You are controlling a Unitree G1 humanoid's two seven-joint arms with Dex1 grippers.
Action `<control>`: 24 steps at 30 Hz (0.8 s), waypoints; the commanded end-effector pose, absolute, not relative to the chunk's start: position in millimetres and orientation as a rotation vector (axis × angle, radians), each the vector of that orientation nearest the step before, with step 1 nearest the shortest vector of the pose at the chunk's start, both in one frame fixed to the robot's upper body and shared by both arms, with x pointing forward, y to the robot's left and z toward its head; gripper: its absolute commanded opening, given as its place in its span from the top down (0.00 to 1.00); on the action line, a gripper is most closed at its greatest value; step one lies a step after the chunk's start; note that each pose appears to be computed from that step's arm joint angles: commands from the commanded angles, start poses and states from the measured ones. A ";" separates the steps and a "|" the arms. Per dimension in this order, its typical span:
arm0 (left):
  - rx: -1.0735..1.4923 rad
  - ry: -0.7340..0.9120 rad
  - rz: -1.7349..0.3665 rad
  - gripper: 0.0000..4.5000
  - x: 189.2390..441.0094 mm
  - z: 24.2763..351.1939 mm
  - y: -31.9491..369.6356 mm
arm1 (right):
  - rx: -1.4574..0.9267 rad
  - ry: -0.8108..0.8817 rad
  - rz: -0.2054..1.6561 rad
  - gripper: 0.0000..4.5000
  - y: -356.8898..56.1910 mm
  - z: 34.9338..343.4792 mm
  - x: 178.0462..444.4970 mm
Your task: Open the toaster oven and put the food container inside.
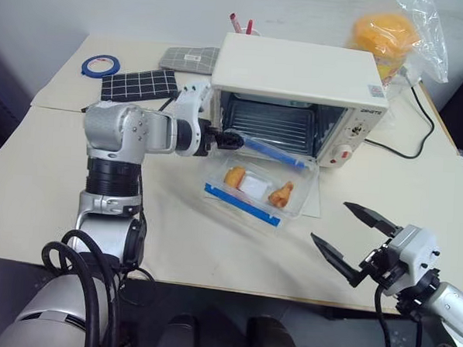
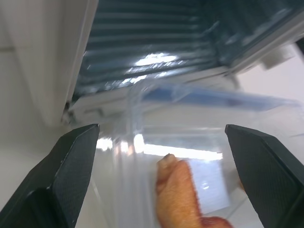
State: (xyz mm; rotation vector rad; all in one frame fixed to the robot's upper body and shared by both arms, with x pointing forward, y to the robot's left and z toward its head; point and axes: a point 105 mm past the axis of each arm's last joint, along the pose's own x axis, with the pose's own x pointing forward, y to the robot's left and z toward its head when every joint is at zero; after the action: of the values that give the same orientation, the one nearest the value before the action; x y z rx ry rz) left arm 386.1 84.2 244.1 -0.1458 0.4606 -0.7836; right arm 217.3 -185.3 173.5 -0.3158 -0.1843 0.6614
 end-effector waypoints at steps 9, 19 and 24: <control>0.092 -0.015 -1.313 0.30 334.6 271.7 146.6 | -0.104 0.084 0.935 0.44 -147.2 158.7 187.1; 0.336 0.193 -1.433 0.99 309.7 174.2 167.3 | -0.186 0.129 0.942 1.00 -121.1 127.9 225.3; 0.249 0.181 -1.347 1.00 325.1 169.5 144.4 | -0.116 0.052 0.890 1.00 -115.5 143.3 250.9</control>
State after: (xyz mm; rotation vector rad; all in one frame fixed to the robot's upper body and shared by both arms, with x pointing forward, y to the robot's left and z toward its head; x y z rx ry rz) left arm 320.1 151.1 159.1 0.2307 0.2115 -1.3722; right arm 246.0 -113.7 133.8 -0.1305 0.0900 0.9177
